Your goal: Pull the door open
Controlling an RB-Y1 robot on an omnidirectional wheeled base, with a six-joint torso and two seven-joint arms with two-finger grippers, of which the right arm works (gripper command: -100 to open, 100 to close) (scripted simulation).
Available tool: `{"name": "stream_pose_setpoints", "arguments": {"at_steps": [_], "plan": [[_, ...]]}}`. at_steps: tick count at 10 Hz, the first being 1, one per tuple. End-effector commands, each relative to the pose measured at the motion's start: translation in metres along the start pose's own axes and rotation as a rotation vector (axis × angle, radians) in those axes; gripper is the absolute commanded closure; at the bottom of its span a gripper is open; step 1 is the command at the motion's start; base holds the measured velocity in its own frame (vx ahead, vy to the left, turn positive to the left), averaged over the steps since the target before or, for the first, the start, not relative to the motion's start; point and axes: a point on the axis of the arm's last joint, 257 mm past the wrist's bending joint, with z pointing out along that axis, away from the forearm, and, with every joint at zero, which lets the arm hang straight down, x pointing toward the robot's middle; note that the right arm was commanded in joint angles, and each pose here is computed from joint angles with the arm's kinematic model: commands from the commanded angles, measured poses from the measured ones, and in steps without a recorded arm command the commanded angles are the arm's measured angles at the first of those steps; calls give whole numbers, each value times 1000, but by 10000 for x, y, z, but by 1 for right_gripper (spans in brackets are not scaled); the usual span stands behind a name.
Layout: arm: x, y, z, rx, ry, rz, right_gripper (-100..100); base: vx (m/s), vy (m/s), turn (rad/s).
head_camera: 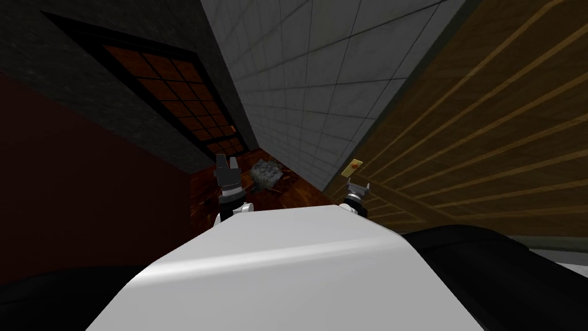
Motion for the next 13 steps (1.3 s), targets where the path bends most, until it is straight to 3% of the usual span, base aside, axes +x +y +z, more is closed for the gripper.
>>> {"name": "stream_pose_setpoints", "arguments": {"at_steps": [1, 11, 13], "plan": [[-87, 83, -1, -18, -24, 34, -100, 66, -57, 102], [-773, 497, -145, -160, -179, 255, -100, 76, -71, 125], [-777, 491, -55, -135, -169, 247, -100, 54, -28, -42]]}}
